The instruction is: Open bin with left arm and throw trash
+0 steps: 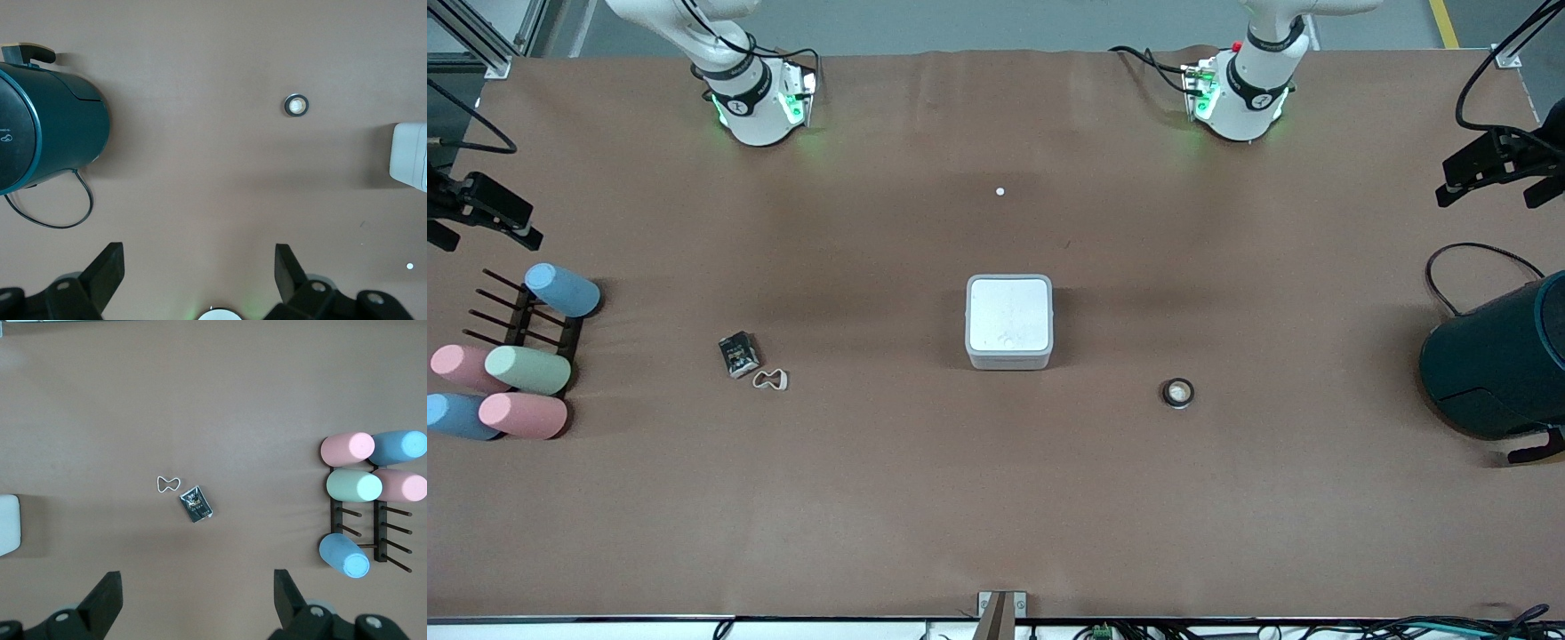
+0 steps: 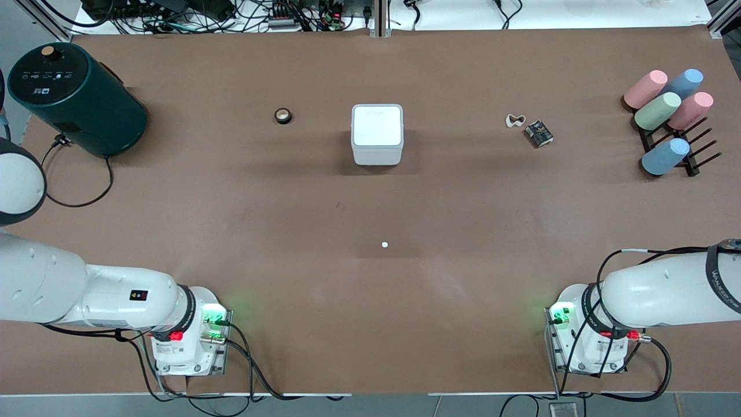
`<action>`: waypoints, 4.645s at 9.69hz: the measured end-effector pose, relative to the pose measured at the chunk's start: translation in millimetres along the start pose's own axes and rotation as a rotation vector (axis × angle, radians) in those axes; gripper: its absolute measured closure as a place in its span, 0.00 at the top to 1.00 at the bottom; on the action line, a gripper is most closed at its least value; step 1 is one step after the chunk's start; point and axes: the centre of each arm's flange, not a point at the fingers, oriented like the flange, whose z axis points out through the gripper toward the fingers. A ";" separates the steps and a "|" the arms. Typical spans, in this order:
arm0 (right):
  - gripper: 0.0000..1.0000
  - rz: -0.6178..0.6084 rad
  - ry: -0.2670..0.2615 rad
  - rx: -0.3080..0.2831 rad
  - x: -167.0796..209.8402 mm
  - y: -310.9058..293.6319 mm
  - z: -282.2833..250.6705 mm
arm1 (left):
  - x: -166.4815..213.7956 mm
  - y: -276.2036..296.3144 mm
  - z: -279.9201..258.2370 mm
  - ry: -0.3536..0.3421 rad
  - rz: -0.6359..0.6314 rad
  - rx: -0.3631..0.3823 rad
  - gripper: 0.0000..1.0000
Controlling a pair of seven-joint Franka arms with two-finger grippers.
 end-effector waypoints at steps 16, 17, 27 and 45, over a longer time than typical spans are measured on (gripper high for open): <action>1.00 -0.361 -0.157 0.008 12.9 -132.7 110.0 | 72.5 377.7 268.4 -0.044 -0.032 -0.154 0.01; 1.00 -0.434 -0.155 0.011 18.7 -148.1 127.3 | 74.1 395.1 283.9 -0.042 -0.018 -0.157 0.01; 1.00 -0.744 -0.121 0.027 49.8 -189.7 305.9 | 34.6 489.4 378.9 -0.039 0.101 -0.129 0.01; 0.50 -0.892 -0.130 0.047 17.6 -127.5 487.6 | 102.6 216.2 483.7 -0.018 0.066 0.086 1.00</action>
